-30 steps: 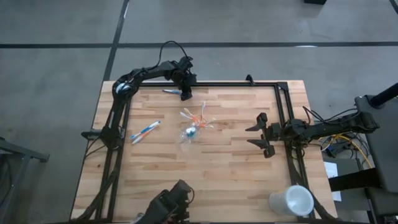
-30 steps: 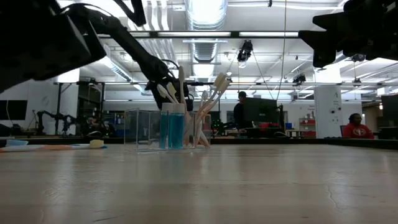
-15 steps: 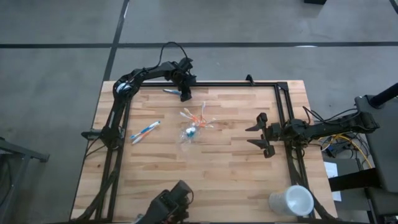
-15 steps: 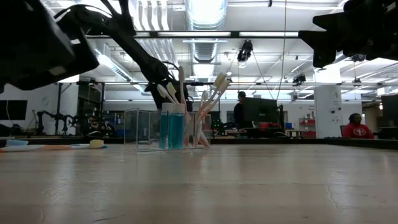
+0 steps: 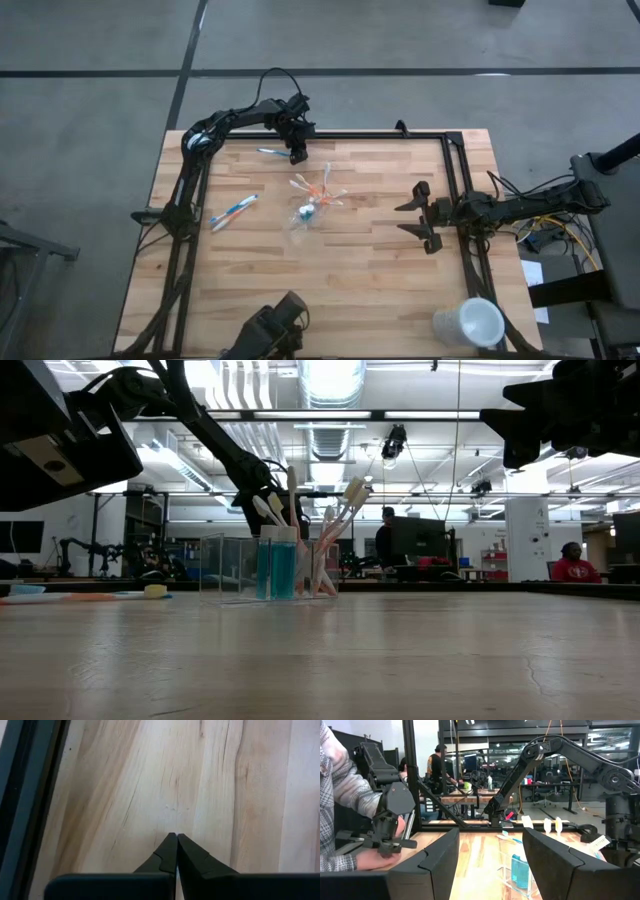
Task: Pick & Place toothbrushing station
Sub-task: Put the blue toothbrush into the transparent organizer
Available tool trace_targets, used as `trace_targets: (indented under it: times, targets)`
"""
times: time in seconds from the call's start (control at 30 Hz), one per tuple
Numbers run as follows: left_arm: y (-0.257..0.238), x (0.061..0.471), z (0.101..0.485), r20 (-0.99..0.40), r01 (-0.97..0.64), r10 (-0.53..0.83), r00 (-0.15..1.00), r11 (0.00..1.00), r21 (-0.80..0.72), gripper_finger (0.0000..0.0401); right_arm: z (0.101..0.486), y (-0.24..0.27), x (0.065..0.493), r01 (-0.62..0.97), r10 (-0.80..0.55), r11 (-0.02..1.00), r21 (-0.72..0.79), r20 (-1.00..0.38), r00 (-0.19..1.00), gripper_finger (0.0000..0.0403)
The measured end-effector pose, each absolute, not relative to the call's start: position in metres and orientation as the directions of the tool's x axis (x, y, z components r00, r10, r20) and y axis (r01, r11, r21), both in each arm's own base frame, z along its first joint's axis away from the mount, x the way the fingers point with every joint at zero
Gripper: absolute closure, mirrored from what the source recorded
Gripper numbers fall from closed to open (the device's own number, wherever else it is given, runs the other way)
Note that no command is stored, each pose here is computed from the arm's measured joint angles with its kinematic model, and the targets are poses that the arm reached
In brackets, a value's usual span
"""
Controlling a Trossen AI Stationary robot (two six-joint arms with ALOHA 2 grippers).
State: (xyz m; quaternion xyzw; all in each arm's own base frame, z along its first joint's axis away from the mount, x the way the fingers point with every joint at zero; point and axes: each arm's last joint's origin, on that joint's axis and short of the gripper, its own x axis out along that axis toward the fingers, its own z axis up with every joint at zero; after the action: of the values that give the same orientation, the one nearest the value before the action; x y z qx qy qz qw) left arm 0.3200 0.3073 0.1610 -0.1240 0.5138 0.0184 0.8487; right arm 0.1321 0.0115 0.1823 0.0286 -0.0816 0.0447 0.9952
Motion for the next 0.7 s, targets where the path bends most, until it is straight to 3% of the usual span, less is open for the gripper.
trace_targets:
  times: [0.3, 0.7]
  targets:
    - [0.308, 0.322, 0.168, -0.867, -0.220, -0.101, 0.489, 0.947, -0.234, 0.0398, 0.182, 0.012, 0.132, -0.094, 0.085, 0.994, 0.049, 0.165, 0.983, 0.0188]
    - [0.302, 0.317, 0.242, -0.752, -0.192, -0.027, 0.659, 0.960, -0.203, 0.0398, 0.182, 0.012, 0.132, -0.094, 0.085, 0.994, 0.049, 0.166, 0.983, 0.0188]
